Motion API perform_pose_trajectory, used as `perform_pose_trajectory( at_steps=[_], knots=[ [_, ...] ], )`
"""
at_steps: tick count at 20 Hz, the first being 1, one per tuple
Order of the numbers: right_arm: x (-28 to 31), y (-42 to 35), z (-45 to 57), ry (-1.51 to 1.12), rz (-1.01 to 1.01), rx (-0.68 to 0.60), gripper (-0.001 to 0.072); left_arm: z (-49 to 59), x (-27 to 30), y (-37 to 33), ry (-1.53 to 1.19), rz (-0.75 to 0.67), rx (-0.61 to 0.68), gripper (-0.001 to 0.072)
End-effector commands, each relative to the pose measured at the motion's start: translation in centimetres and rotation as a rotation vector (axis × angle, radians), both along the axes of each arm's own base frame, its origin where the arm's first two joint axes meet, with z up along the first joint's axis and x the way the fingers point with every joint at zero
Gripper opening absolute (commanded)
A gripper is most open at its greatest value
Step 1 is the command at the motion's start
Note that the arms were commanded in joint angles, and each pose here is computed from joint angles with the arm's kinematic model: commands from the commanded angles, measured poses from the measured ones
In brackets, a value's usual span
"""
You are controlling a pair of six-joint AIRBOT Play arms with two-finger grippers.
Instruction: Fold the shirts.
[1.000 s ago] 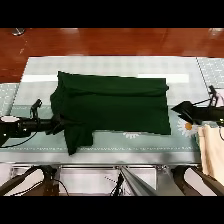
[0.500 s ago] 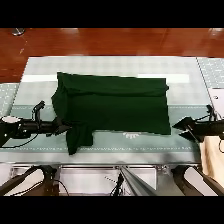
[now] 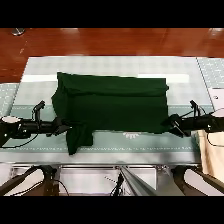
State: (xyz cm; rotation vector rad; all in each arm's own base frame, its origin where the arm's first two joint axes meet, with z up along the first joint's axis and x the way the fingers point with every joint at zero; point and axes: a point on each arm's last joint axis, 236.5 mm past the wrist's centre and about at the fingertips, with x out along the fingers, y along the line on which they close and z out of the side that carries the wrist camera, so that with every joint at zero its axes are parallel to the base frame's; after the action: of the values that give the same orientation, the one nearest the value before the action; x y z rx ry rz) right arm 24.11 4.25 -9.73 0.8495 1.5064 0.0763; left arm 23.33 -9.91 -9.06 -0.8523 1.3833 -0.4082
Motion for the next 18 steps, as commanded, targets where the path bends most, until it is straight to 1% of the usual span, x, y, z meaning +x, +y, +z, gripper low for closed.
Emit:
perform_pose_trajectory(
  at_steps=[1,2,3,5,7,9,12,15,18],
  knots=[
    [2.3,1.3,-0.2,-0.034,0.042,-0.002,0.0552,0.0,0.1,0.1,-0.001,0.003,0.002,0.0022],
    [2.2,1.9,-0.3,-0.030,0.085,0.003,0.0263,0.0,0.1,0.1,-0.001,0.003,0.002,0.0023],
    [2.4,2.3,0.1,-0.048,0.131,0.006,0.0030,0.1,0.1,0.1,-0.003,0.000,0.000,0.0022],
    [3.7,1.9,1.7,-0.100,0.171,-0.007,0.0030,1.5,0.5,-0.2,-0.019,-0.037,-0.026,0.0023],
    [6.0,0.4,3.5,-0.157,0.166,-0.053,0.0030,3.5,2.3,0.2,-0.076,-0.062,-0.025,0.0023],
    [8.8,-0.8,5.1,-0.207,0.148,-0.088,0.0030,5.5,5.4,1.3,-0.147,-0.044,0.010,0.0022],
    [13.1,-1.6,7.1,-0.285,0.135,-0.105,0.0030,7.7,10.8,3.1,-0.178,0.017,0.030,0.0022],
    [17.1,-2.2,7.7,-0.326,0.103,-0.092,0.0030,8.7,16.2,3.7,-0.184,0.027,0.024,0.0022],
    [20.4,-2.6,7.1,-0.344,0.070,-0.066,0.0030,8.1,21.3,3.2,-0.170,0.004,0.007,0.0023]
  ],
)
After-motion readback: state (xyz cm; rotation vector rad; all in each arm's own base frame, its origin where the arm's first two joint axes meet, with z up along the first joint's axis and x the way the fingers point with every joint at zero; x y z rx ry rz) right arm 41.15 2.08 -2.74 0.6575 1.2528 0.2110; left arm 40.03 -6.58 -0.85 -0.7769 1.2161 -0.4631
